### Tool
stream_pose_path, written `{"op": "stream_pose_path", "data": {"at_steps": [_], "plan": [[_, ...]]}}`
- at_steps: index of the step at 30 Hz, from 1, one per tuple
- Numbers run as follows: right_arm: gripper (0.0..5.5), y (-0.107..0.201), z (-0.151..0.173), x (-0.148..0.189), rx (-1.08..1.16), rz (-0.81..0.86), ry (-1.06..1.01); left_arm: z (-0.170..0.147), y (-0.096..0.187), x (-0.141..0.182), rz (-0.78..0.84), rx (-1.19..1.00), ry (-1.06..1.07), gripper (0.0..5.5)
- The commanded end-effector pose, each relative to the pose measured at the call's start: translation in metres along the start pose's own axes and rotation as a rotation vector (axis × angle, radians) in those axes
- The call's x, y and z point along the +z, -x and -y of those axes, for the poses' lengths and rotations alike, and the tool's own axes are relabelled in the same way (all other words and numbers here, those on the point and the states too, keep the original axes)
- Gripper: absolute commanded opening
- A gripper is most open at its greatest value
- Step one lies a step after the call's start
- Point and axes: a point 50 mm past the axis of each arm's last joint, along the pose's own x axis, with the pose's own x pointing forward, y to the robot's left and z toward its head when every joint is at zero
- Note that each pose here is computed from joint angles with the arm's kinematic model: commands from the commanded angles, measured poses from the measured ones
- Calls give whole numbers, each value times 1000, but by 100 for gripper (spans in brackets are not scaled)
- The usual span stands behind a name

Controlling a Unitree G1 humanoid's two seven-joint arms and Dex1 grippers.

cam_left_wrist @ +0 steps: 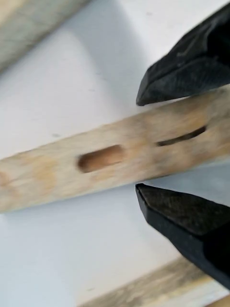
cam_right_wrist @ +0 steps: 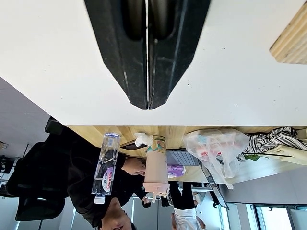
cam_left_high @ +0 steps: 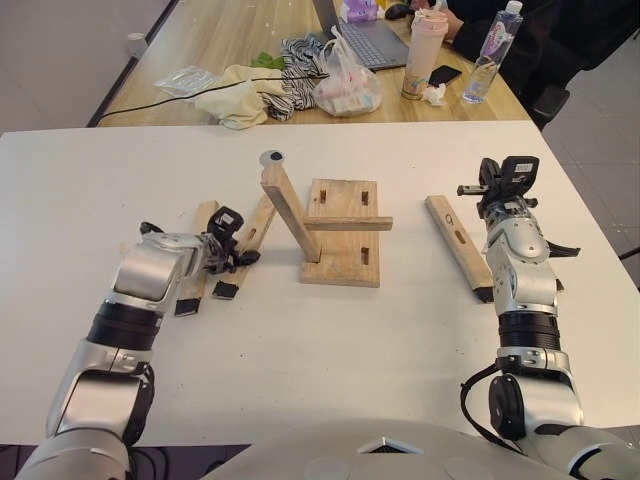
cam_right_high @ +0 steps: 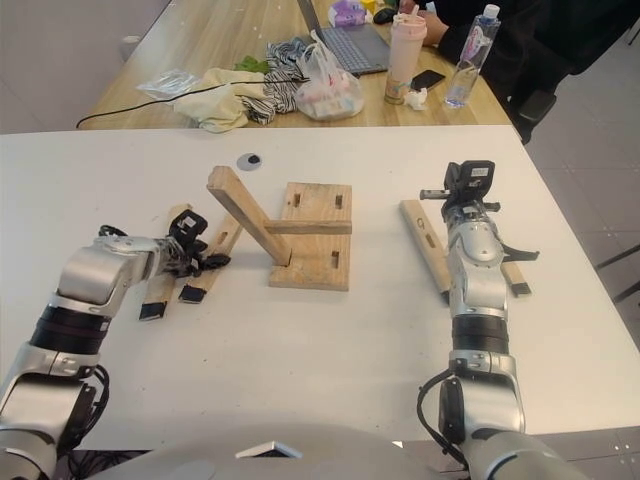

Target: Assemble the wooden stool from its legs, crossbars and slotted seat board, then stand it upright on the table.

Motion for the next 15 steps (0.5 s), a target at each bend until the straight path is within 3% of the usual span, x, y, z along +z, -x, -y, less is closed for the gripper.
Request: {"op": "stream_pose_path", "data": {"at_steps": [1, 4, 7, 11, 15], "plan": [[0, -9, -3, 13, -12, 52, 0, -1, 8, -22, -70, 3, -6, 231], [0, -17, -5, 26, -17, 102, 27, -7, 12, -34, -70, 23, -24, 204], [0, -25, -13, 36, 34, 130, -142, -30, 7, -10, 123, 177, -109, 204], [28, -40, -22, 87, 283, 276, -394, -49, 27, 90, 603, 215, -179, 200], [93, -26, -50, 161, 847, 434, -507, -37, 76, 166, 986, 46, -346, 200]]}}
